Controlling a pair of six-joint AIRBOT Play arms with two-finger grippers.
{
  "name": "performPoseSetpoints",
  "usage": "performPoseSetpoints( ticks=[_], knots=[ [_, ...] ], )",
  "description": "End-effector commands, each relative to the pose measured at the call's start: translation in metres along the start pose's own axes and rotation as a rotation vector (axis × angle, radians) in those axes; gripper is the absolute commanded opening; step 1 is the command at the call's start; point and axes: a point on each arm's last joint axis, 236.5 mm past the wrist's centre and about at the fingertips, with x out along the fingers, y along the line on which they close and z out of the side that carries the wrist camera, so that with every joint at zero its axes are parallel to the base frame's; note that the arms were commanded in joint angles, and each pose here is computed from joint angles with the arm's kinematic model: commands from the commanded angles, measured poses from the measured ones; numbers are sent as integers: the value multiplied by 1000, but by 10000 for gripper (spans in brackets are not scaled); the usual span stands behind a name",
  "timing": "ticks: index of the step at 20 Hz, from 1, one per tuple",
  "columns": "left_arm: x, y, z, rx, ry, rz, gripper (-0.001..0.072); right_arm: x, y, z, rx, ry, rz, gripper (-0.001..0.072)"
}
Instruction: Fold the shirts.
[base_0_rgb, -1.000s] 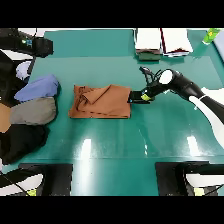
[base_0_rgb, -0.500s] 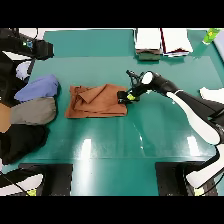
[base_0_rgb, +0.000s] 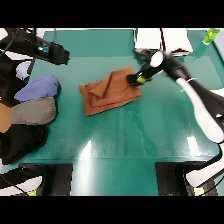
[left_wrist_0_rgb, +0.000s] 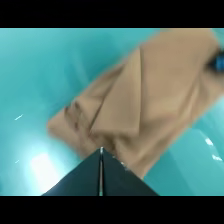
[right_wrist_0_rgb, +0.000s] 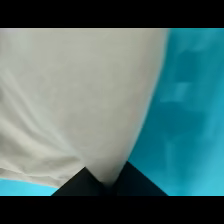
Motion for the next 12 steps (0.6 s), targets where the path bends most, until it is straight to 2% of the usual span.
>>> performPoseSetpoints(
  ticks=[1, 7, 12],
  knots=[
    [4, -37, 6, 69, -25, -53, 27, -90, -122, 17, 84, -63, -258, 14],
    [4, -52, 7, 83, -29, -85, 27, -191, -300, -38, 480, -129, -423, 14],
    [4, -52, 7, 75, -30, -86, 27, -238, -385, -92, 698, -180, -501, 13]
  ],
)
